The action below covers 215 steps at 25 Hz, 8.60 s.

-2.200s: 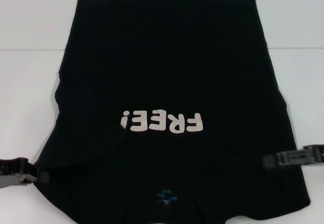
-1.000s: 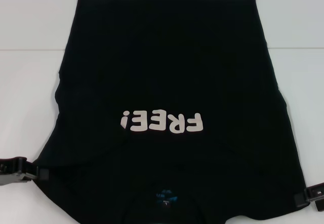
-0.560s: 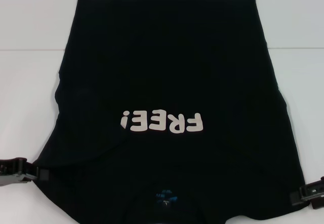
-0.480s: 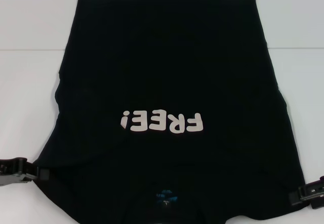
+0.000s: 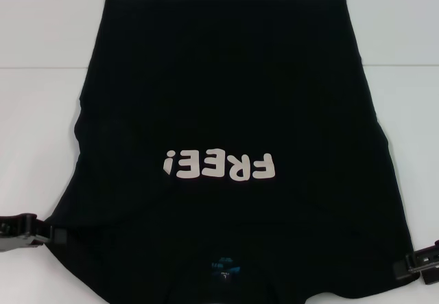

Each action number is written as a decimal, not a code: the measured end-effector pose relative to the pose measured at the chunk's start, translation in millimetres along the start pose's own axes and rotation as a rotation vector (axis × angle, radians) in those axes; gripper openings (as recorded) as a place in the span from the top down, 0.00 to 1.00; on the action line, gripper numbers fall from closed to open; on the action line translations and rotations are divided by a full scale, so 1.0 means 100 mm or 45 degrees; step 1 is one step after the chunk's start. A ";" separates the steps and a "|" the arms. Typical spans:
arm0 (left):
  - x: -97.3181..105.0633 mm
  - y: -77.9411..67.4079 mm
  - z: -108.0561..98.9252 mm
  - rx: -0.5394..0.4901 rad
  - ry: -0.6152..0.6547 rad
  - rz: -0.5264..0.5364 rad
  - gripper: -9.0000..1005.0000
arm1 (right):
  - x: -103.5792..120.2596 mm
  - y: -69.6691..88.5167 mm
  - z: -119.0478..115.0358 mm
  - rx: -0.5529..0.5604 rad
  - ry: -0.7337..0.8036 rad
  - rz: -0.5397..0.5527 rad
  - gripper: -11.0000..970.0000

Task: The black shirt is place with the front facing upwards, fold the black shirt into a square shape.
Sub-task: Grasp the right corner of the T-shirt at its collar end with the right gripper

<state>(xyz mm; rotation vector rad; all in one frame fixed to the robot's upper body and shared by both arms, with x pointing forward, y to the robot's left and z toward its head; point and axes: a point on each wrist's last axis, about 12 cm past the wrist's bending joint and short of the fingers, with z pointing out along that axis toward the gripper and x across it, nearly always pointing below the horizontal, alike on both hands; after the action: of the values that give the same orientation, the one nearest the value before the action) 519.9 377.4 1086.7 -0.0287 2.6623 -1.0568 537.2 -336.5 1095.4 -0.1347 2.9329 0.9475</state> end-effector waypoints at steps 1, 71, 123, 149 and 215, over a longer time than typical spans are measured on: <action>0.00 0.00 0.00 0.000 -0.001 0.000 0.96 | 0.00 0.00 0.00 0.000 0.000 -0.001 0.10; 0.01 -0.01 0.04 0.030 -0.009 0.006 0.96 | -0.02 -0.04 0.09 -0.084 -0.048 0.029 0.11; 0.03 -0.01 0.06 0.039 -0.008 0.012 0.96 | -0.17 0.21 0.34 -0.143 -0.012 -0.060 0.11; 0.02 -0.02 0.06 0.049 -0.016 0.021 0.96 | -0.21 0.22 0.31 -0.099 0.011 -0.112 0.66; 0.00 -0.04 0.09 0.091 -0.012 0.033 0.96 | -0.25 0.26 -0.15 -0.411 -0.382 -0.275 0.34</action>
<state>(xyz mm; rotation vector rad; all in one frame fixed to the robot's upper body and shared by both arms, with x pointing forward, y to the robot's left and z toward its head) 522.0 368.4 1083.1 0.0153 2.6072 -1.1403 559.5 -322.9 1125.1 -0.2880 2.4224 1.2707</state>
